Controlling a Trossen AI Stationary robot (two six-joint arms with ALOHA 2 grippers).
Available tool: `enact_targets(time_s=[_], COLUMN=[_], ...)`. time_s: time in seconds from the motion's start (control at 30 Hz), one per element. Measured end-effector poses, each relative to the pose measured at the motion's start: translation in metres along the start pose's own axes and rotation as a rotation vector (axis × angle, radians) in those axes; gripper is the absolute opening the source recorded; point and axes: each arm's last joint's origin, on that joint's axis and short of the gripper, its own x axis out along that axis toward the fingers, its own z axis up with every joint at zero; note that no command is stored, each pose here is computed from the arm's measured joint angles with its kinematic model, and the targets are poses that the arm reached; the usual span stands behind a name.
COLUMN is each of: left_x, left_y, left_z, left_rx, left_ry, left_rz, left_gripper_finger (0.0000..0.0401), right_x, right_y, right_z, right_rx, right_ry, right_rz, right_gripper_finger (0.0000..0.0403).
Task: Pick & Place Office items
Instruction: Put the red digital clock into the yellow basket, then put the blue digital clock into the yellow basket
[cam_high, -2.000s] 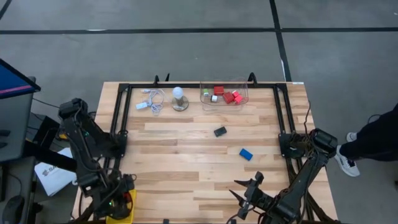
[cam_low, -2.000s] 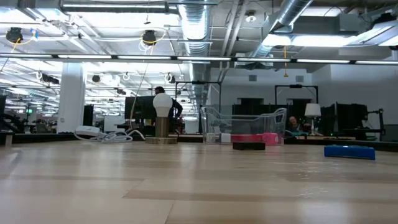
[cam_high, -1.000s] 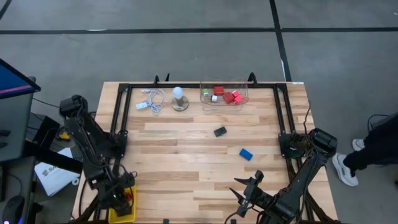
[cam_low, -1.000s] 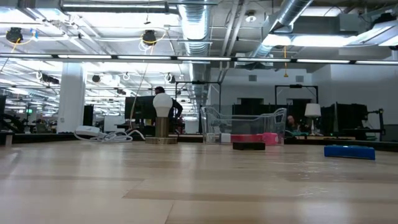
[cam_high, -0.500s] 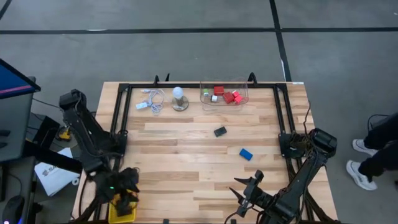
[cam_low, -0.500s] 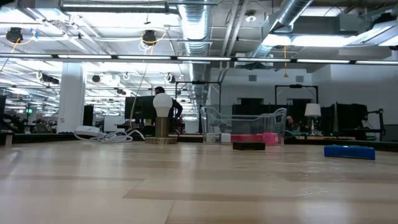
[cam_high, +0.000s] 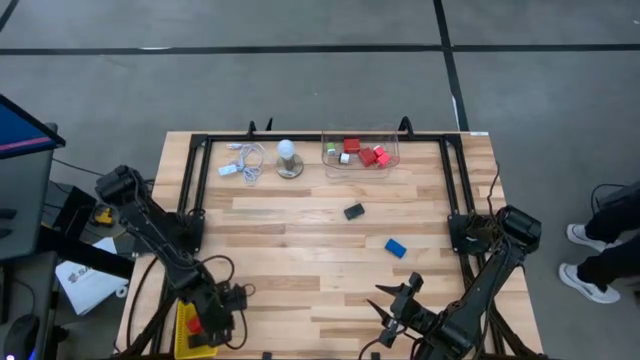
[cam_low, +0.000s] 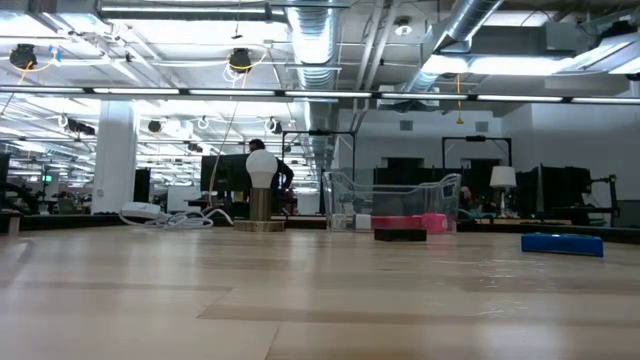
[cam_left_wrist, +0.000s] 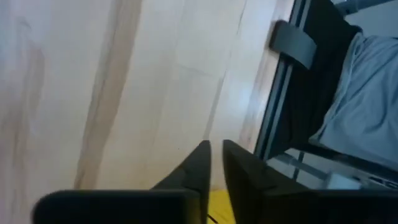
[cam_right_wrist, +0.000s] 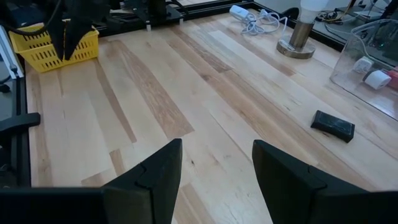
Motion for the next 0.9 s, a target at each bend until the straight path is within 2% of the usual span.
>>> enact_targets(time_s=[0.13,0.9], left_x=[-0.001,-0.003], left_y=[-0.005,-0.015], left_z=[-0.004,-0.027], left_rx=[0.009,-0.053], left_ry=[0.033,0.15], left_rz=[-0.048,-0.072], left_gripper_finger=[0.0004,0.0001], right_x=[0.0,0.0], right_y=[0.0,0.0], right_z=[0.0,0.0], right_rx=[0.0,0.003], right_ry=[0.0,0.001], right_rz=[0.0,0.002], right_gripper_finger=[0.0189,0.0189])
